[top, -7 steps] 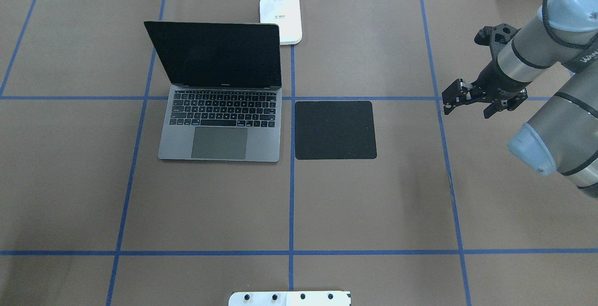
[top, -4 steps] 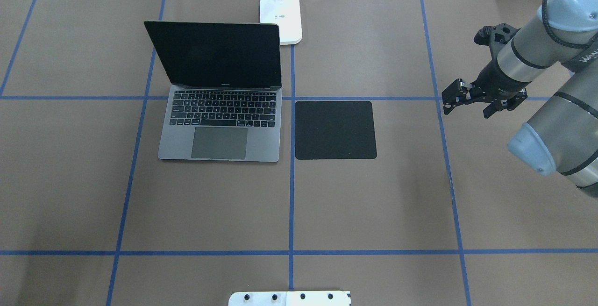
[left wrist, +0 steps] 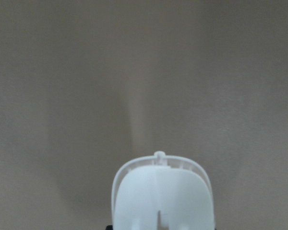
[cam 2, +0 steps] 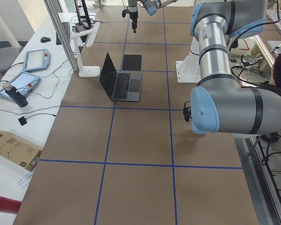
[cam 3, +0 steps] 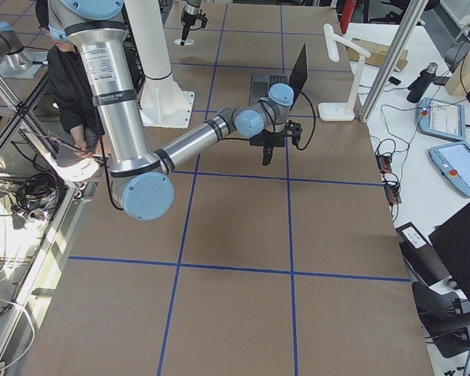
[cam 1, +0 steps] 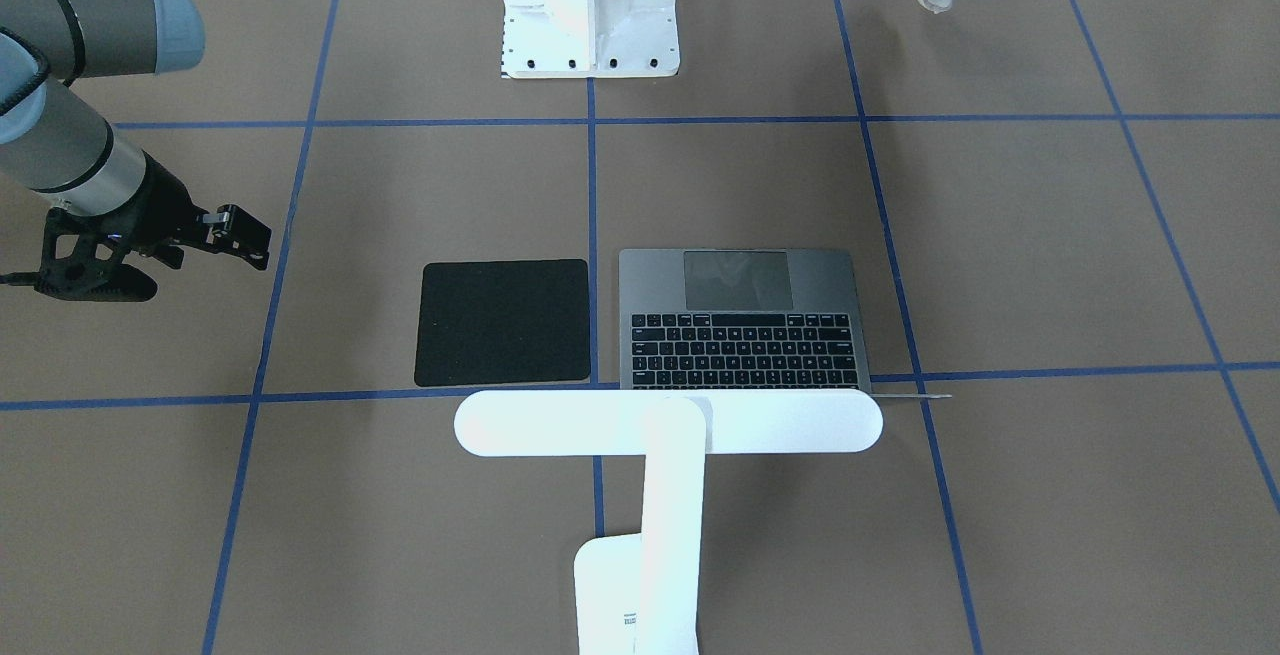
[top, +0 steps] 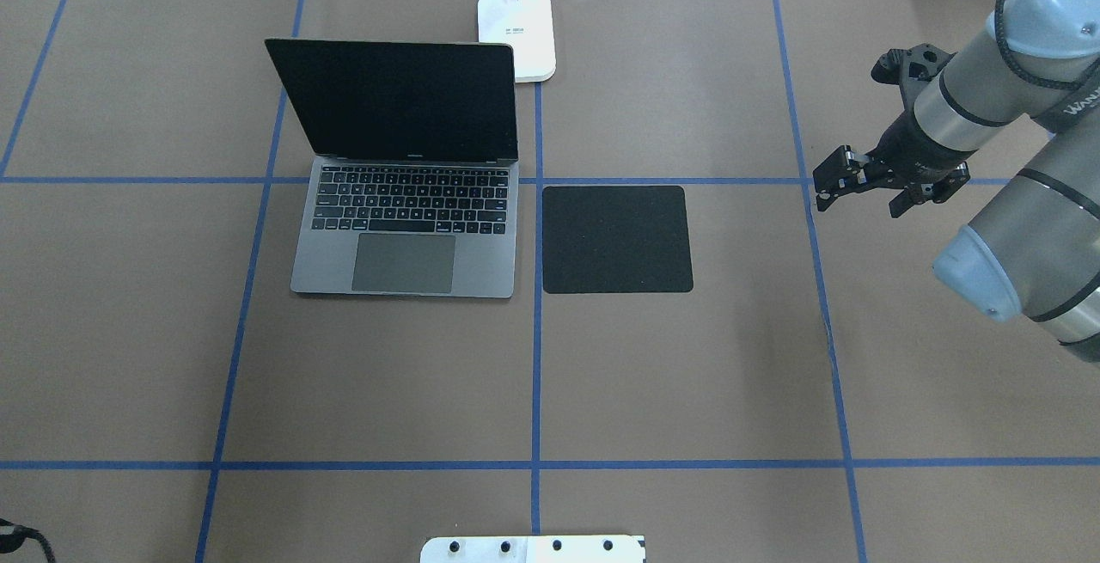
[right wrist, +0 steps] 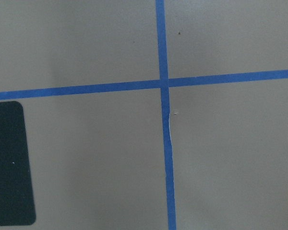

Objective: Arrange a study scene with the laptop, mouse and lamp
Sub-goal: 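Carry the white mouse with the left gripper over the black mouse pad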

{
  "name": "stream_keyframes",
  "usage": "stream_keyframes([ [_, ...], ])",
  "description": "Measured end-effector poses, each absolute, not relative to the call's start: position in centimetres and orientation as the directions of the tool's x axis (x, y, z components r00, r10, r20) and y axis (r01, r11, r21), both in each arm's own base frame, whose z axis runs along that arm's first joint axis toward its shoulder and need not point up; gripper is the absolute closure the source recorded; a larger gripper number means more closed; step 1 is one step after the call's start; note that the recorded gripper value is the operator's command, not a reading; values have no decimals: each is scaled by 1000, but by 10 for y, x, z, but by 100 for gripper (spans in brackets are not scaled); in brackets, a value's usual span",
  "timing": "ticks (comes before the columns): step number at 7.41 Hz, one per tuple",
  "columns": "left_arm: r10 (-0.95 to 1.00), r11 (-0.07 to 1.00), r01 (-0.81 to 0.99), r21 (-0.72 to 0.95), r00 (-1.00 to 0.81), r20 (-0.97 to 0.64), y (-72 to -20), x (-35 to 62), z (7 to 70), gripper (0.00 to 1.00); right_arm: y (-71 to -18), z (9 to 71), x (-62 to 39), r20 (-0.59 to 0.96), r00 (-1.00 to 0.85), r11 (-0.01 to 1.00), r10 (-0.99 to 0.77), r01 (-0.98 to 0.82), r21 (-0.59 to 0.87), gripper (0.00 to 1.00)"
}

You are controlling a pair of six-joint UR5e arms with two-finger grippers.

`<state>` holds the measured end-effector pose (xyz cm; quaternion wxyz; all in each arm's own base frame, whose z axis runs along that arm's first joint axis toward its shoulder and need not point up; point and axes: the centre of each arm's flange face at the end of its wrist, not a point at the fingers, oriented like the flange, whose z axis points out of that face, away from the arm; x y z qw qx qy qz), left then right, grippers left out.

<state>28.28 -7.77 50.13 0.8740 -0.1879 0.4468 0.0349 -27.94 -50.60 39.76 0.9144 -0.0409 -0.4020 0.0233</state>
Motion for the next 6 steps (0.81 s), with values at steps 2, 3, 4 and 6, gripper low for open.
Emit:
stream_keyframes([
  [2,-190,918,-169,-358,605,-773,-114,337,440,90,-502,403,-274,730,679,995,83,-14,-99,0],
  [3,-213,921,-140,-364,600,-771,-140,362,410,90,-500,408,-271,725,683,994,88,-16,-106,0],
  [4,-223,928,-112,-356,601,-768,-174,390,371,90,-498,413,-269,721,686,994,93,-18,-111,0],
  [6,-218,947,-52,-316,618,-755,-259,444,272,90,-498,420,-256,716,690,992,110,-37,-116,0],
])
